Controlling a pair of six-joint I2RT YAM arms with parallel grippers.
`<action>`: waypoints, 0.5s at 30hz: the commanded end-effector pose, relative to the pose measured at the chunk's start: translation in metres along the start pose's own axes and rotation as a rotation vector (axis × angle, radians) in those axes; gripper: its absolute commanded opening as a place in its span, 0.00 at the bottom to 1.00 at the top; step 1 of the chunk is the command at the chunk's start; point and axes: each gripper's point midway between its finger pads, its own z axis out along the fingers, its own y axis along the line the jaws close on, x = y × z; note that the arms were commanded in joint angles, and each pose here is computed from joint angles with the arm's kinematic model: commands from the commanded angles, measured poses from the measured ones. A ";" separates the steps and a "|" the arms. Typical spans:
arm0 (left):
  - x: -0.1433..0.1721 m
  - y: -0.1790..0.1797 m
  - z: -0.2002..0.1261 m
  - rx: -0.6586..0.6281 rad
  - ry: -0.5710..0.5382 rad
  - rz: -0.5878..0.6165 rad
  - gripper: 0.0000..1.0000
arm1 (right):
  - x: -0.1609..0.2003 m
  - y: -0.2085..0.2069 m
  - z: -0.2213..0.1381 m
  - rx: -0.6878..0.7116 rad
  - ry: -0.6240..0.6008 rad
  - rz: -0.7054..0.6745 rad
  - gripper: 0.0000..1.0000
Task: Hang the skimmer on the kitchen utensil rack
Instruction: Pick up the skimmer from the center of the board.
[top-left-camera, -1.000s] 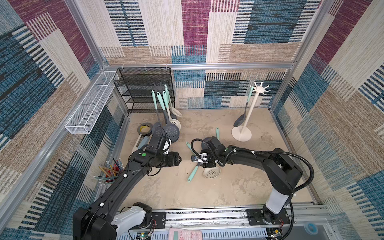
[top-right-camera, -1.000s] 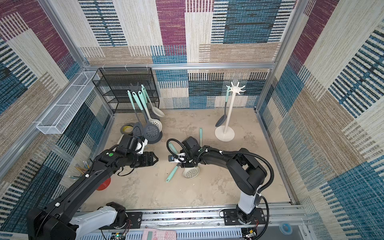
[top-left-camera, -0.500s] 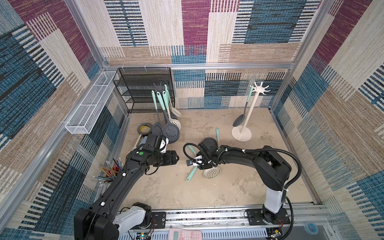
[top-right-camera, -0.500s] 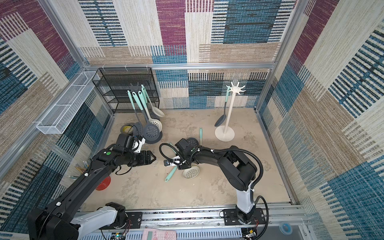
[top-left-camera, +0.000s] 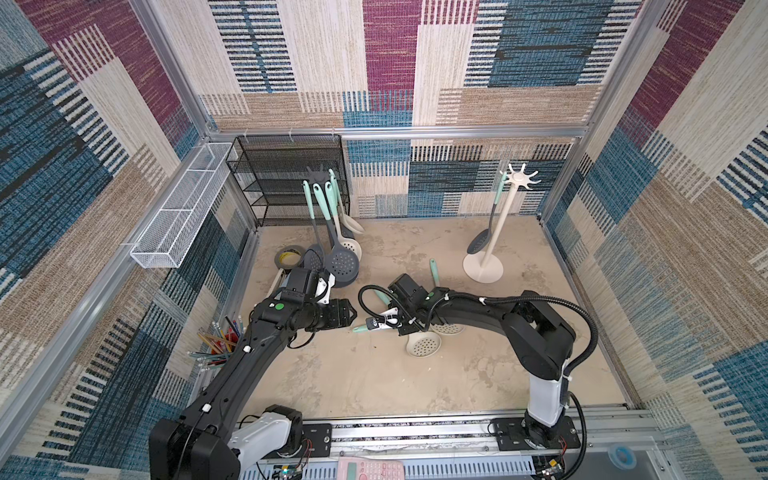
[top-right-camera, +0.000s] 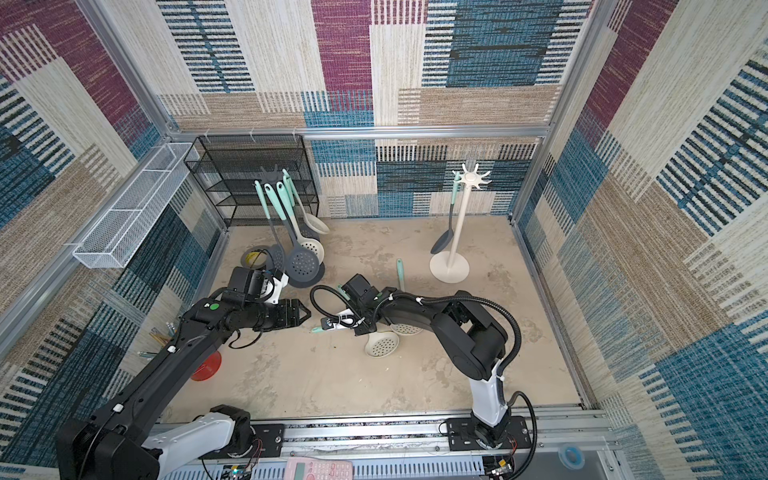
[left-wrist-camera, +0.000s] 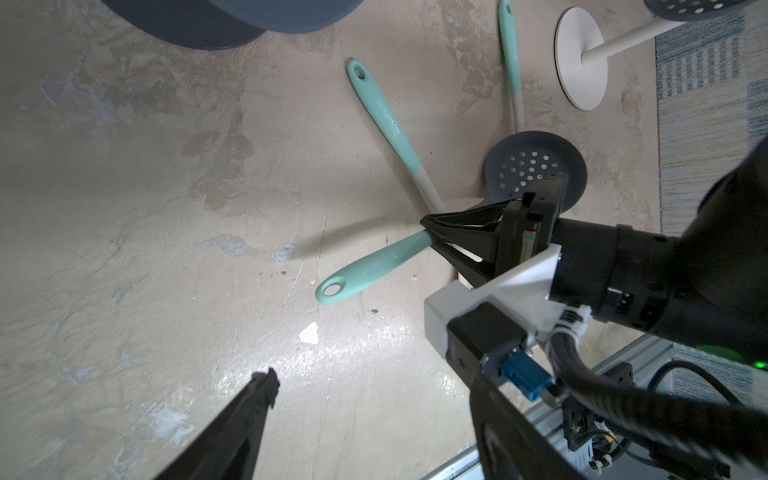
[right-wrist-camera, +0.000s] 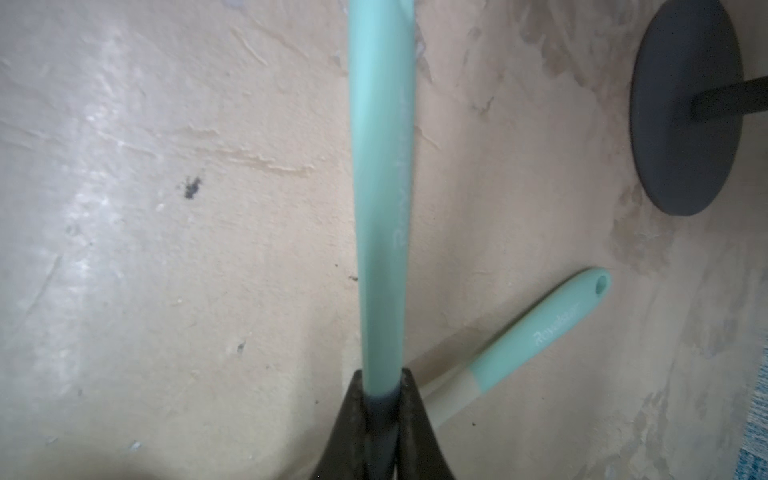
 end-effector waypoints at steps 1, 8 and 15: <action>-0.005 -0.005 -0.003 0.027 -0.024 0.031 0.77 | -0.007 -0.012 -0.009 0.045 -0.012 0.020 0.12; -0.008 -0.012 -0.010 0.064 -0.054 0.000 0.77 | -0.014 -0.023 -0.028 0.114 -0.050 0.061 0.11; -0.011 -0.026 -0.016 0.147 -0.080 -0.076 0.74 | -0.025 -0.029 -0.051 0.194 -0.140 0.127 0.11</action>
